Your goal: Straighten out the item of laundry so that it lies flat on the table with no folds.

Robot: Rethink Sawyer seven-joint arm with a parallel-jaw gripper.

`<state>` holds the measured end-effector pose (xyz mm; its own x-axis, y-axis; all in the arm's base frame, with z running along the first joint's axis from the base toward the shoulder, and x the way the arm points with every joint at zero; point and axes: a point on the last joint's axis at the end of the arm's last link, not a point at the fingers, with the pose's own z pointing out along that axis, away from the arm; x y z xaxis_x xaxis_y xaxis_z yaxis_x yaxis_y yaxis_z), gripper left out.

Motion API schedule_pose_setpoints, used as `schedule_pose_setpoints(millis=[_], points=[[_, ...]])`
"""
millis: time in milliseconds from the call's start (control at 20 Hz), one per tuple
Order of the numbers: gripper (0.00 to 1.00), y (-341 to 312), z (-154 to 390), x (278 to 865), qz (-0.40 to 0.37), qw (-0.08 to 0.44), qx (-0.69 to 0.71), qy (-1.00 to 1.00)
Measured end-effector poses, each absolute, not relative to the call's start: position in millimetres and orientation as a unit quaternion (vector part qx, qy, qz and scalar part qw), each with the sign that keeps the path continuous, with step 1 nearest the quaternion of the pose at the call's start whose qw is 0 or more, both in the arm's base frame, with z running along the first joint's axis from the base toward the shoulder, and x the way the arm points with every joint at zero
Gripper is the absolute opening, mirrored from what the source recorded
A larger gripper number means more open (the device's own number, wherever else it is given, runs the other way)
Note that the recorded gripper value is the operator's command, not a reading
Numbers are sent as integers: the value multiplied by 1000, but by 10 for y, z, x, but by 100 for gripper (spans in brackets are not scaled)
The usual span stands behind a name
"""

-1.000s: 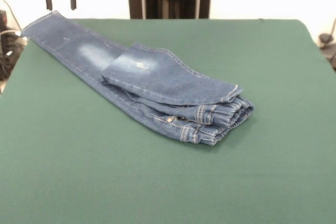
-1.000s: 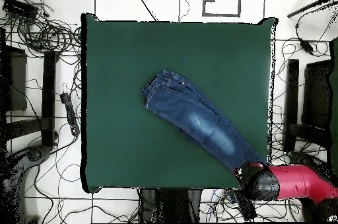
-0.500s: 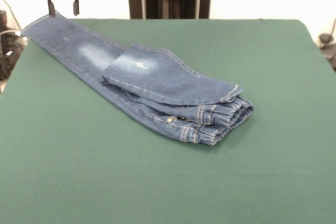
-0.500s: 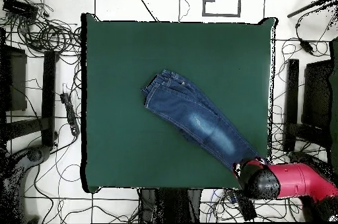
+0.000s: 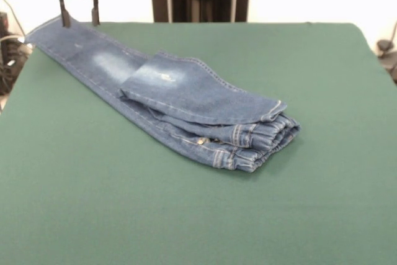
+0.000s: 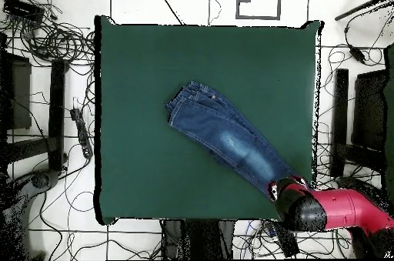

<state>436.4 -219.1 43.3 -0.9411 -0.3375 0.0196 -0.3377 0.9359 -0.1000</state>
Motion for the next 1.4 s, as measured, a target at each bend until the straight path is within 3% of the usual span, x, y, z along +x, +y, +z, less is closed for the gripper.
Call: schedule_pose_setpoints(millis=[1400], points=[[100,-1841,514,4622,30,-20,176,-984]])
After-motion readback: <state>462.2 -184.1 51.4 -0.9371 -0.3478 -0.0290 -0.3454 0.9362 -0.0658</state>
